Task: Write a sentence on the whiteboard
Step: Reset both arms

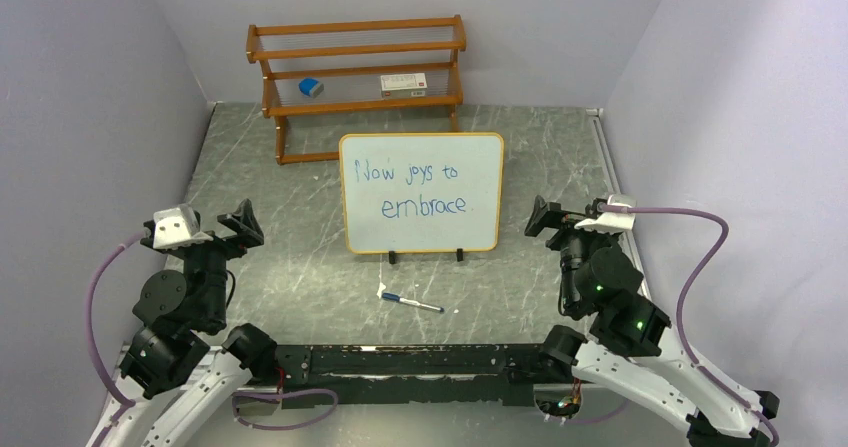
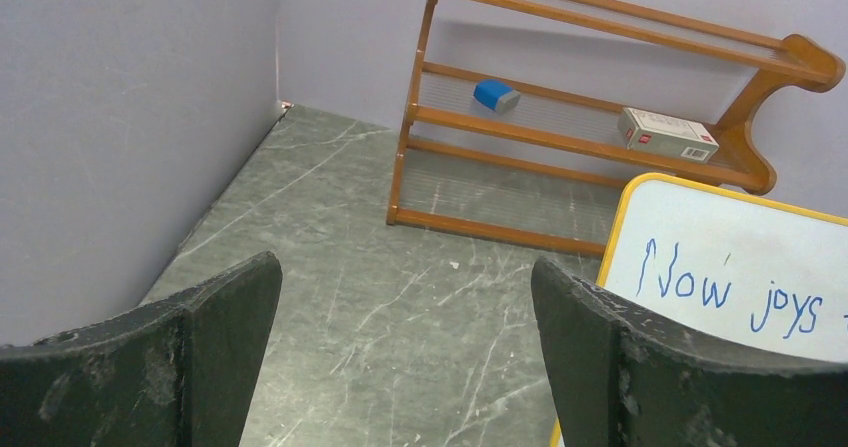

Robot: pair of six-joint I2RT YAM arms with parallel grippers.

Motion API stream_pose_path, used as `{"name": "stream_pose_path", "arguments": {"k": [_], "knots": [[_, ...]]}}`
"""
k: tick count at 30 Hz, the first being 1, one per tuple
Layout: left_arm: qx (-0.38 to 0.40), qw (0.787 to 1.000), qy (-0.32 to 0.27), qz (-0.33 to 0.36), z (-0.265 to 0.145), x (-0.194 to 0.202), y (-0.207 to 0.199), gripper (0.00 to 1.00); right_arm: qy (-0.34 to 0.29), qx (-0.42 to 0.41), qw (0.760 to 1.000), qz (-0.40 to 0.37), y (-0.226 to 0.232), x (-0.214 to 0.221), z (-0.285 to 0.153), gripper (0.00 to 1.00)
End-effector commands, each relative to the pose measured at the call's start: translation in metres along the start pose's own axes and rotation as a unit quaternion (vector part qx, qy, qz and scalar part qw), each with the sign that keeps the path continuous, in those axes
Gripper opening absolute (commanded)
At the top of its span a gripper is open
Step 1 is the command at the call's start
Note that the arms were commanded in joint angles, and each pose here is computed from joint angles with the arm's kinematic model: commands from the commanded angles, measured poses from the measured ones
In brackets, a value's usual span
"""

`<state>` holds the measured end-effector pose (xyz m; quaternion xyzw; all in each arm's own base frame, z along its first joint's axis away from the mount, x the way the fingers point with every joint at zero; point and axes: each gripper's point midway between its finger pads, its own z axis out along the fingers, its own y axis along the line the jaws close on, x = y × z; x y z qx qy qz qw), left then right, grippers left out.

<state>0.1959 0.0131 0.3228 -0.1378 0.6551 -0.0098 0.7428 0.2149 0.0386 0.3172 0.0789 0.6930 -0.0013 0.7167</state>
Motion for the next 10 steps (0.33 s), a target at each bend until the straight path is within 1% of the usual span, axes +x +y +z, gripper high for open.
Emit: {"name": "stream_pose_path", "arguments": {"k": [1, 3, 6, 10], "knots": [[-0.015, 1.000, -0.008, -0.006, 0.0016, -0.0020, 0.0043, 0.98, -0.008, 0.010, 1.000, 0.013, -0.0067, -0.0054, -0.0018, 1.00], [-0.013, 1.000, -0.008, -0.006, 0.0019, -0.0020, 0.0032, 0.98, -0.010, 0.014, 1.000, 0.016, -0.0089, -0.0060, -0.0023, 1.00], [-0.011, 1.000, -0.005, -0.005, 0.0023, -0.0005, 0.0019, 0.98, -0.013, -0.006, 1.000, 0.018, -0.0060, -0.0094, -0.0044, 1.00], [-0.012, 1.000, -0.006, -0.006, 0.0021, -0.0015, 0.0024, 0.98, -0.013, 0.003, 1.000, 0.018, -0.0081, -0.0066, -0.0036, 1.00]]}}
